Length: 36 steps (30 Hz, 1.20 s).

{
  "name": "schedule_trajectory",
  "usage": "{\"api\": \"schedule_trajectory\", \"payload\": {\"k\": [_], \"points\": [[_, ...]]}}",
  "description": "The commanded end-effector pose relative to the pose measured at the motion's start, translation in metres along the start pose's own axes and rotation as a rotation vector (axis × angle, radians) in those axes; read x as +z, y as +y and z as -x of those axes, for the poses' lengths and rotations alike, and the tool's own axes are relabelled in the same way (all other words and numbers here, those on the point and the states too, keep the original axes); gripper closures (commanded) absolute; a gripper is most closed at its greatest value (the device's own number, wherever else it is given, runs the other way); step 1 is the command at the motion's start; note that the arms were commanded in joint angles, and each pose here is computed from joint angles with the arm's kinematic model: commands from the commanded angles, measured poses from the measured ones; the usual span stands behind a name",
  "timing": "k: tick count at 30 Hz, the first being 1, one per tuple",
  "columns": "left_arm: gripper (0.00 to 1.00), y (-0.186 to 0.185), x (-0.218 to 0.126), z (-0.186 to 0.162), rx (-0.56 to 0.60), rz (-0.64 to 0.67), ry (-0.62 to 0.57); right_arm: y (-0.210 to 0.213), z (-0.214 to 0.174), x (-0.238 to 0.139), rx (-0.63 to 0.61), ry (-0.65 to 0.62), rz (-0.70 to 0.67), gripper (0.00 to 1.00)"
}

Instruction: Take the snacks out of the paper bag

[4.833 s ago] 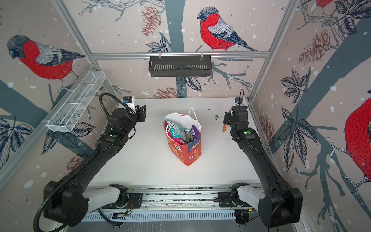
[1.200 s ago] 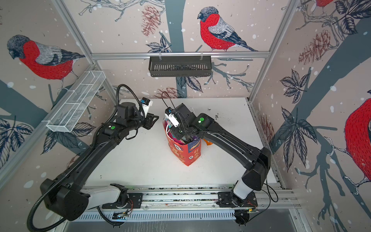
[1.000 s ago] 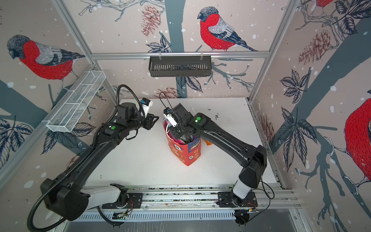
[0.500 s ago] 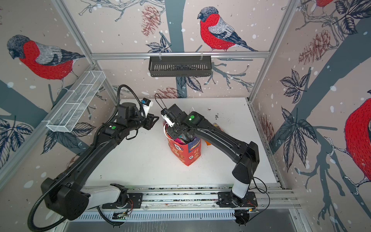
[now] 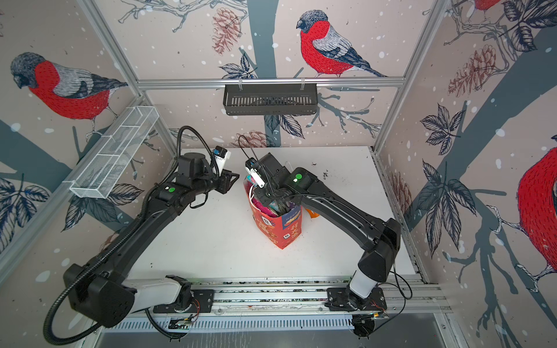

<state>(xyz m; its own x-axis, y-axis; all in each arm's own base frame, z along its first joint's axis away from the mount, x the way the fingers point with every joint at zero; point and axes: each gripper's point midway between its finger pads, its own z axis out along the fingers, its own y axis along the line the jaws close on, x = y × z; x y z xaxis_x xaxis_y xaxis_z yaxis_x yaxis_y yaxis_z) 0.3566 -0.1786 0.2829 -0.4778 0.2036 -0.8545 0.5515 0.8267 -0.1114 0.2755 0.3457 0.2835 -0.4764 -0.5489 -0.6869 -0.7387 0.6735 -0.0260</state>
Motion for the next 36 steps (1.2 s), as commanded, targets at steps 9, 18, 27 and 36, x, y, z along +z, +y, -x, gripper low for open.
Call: {"api": "schedule_trajectory", "payload": {"k": [9,18,27,36], "points": [[0.6,0.0,0.001,0.008,0.018,0.0,-0.023,-0.025,0.055,-0.064,0.077,-0.354,-0.001,0.9],[0.56,0.006,0.0,0.009,0.006,0.037,-0.032,-0.031,0.073,-0.155,0.053,-0.656,0.121,0.9],[0.56,0.008,0.001,0.01,-0.003,0.047,-0.04,-0.093,0.055,-0.257,0.154,-0.925,-0.025,0.9],[0.56,0.009,0.009,0.009,-0.013,0.038,-0.05,-0.155,0.014,-0.24,0.317,-0.824,-0.315,0.9]]}}
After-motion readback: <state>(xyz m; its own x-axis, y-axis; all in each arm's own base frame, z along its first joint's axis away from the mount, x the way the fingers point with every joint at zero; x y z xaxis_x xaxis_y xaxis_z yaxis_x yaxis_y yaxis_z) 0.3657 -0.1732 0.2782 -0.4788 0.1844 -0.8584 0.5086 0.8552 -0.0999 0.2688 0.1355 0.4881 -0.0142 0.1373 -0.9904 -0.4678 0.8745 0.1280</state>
